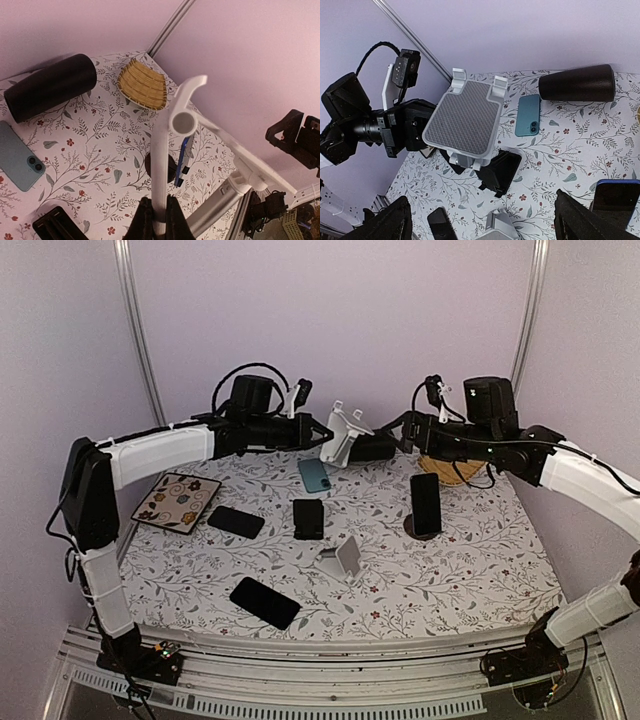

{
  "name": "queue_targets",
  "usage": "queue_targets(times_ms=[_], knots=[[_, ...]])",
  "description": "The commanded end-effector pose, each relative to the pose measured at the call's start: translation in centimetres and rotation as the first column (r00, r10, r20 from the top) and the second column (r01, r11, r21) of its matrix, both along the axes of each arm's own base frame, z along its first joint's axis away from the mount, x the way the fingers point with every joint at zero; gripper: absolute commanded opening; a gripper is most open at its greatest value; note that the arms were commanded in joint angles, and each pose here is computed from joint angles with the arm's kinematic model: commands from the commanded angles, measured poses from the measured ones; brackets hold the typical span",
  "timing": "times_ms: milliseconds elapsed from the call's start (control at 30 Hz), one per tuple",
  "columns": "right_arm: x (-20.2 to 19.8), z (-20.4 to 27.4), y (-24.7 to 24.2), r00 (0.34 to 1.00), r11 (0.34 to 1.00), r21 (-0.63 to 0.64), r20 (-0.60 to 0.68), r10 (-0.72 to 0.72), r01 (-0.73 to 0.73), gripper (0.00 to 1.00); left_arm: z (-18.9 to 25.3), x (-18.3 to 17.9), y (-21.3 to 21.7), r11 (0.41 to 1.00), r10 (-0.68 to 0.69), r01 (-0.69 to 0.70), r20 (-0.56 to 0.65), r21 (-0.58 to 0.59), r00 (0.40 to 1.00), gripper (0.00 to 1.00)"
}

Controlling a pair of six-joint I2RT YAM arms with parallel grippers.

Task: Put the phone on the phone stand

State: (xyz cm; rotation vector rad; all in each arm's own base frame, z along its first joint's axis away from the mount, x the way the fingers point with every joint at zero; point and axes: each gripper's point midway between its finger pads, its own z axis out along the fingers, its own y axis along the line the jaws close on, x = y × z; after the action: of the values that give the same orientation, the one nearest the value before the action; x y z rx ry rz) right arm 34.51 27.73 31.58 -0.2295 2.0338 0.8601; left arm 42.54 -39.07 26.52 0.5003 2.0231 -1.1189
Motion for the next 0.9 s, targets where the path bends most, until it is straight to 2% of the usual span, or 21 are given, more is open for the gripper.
queue_targets(times_ms=[0, 167, 300, 467, 567, 667, 867], knots=[[-2.7, 2.4, 0.4, 0.997, 0.99, 0.129, -0.035, 0.069, -0.064, 0.99, 5.9, -3.1, -1.9, 0.999, 0.036, -0.028, 0.186, -0.041, 0.982, 0.0], [-4.2, 4.3, 0.4, 0.988, 0.956, 0.287, -0.118, 0.095, -0.058, 0.99, 8.7, -4.6, -1.7, 0.982, 0.19, -0.184, 0.309, -0.05, 0.932, 0.0], [-4.8, 4.9, 0.3, 0.976, 0.92, 0.391, -0.185, 0.118, -0.037, 0.93, 11.1, -5.6, -1.1, 0.961, 0.274, -0.264, 0.402, -0.081, 0.874, 0.0], [-5.5, 6.3, 1.1, 0.943, 0.811, 0.584, -0.274, 0.19, 0.006, 0.75, 14.2, -7.0, -1.0, 0.945, 0.318, -0.312, 0.508, -0.1, 0.8, 0.0], [-5.7, 7.5, 1.1, 0.926, 0.746, 0.665, -0.302, 0.224, 0.036, 0.7, 15.0, -7.3, -0.2, 0.925, 0.361, -0.362, 0.548, -0.111, 0.755, 0.0], [-5.8, 8.5, 0.6, 0.918, 0.669, 0.739, -0.319, 0.237, 0.084, 0.68, 15.1, -7.6, 0.1, 0.918, 0.378, -0.376, 0.559, -0.124, 0.738, 0.0], [-5.3, 8.6, 0.5, 0.905, 0.601, 0.784, -0.357, 0.231, 0.155, 0.64, 15.1, -8.6, -0.8, 0.918, 0.378, -0.37, 0.584, -0.139, 0.718, 0.0]])
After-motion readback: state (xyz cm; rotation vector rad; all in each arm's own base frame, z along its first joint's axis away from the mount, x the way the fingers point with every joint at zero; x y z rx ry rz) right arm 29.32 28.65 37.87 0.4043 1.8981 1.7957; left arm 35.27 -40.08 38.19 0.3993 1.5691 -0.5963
